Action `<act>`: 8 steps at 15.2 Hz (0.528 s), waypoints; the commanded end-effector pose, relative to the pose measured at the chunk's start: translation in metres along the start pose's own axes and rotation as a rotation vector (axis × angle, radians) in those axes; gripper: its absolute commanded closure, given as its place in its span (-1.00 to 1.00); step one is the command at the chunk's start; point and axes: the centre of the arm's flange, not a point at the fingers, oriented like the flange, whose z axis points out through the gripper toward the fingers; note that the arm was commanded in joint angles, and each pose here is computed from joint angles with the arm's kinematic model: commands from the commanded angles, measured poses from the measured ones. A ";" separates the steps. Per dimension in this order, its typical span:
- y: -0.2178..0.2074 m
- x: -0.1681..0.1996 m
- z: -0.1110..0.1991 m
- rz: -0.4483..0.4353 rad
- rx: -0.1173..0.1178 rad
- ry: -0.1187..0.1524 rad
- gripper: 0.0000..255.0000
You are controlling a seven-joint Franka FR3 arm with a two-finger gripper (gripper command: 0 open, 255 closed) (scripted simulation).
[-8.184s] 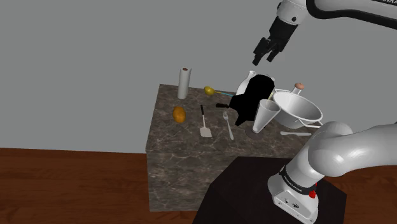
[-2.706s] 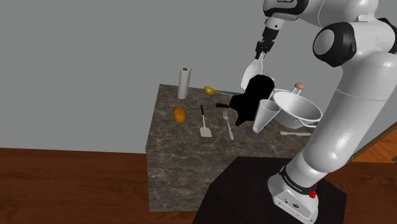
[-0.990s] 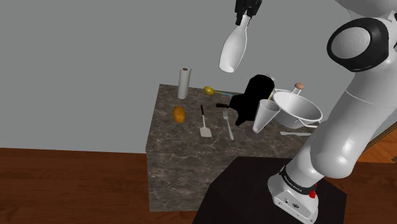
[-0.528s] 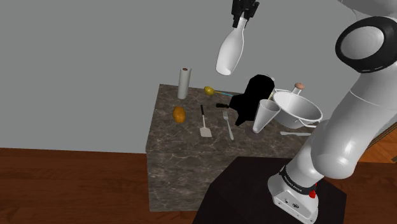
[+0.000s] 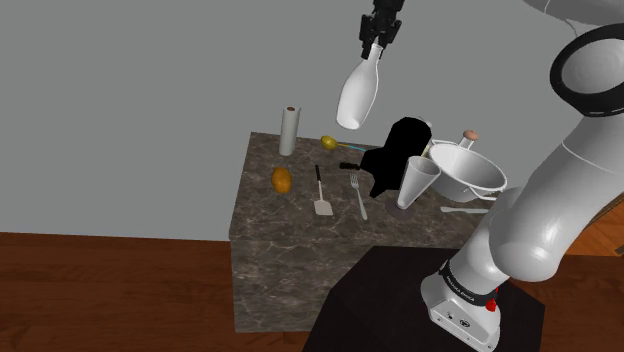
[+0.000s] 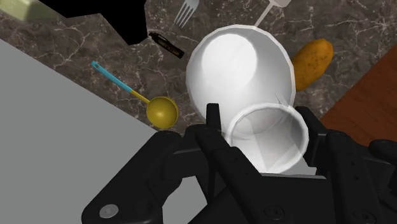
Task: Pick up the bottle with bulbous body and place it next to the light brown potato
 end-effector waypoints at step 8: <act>0.000 0.000 0.048 0.000 0.000 0.001 1.00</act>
